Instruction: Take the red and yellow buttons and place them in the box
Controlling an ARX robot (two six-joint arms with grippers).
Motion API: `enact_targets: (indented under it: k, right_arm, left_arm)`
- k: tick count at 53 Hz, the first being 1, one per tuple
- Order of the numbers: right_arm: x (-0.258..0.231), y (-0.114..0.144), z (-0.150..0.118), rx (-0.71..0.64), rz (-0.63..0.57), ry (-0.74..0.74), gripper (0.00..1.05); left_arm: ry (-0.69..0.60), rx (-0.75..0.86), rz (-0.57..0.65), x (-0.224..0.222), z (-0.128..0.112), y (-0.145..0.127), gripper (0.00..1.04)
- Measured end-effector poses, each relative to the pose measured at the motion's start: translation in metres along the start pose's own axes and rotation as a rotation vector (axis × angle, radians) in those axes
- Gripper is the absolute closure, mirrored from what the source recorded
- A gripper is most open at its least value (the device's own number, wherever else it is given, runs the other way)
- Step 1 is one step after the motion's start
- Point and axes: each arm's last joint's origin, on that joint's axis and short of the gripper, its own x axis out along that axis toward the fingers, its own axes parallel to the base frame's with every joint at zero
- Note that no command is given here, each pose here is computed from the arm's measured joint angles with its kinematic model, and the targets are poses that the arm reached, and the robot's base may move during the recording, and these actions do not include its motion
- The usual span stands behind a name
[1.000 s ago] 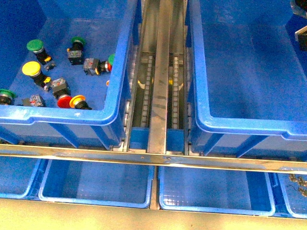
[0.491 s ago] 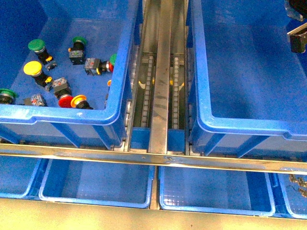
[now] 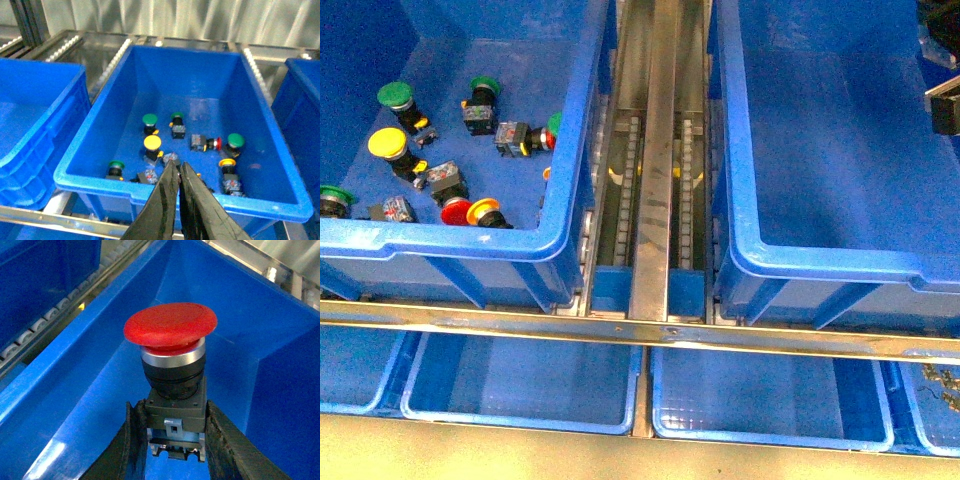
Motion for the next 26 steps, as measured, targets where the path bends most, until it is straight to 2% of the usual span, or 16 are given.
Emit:
enact_targets:
  k: [26]
  right_arm:
    - [-0.016, -0.041, -0.023, 0.07, 0.142, -0.054, 0.81]
  left_arm:
    - [-0.021, 0.002, 0.006, -0.002, -0.004, 0.0, 1.02]
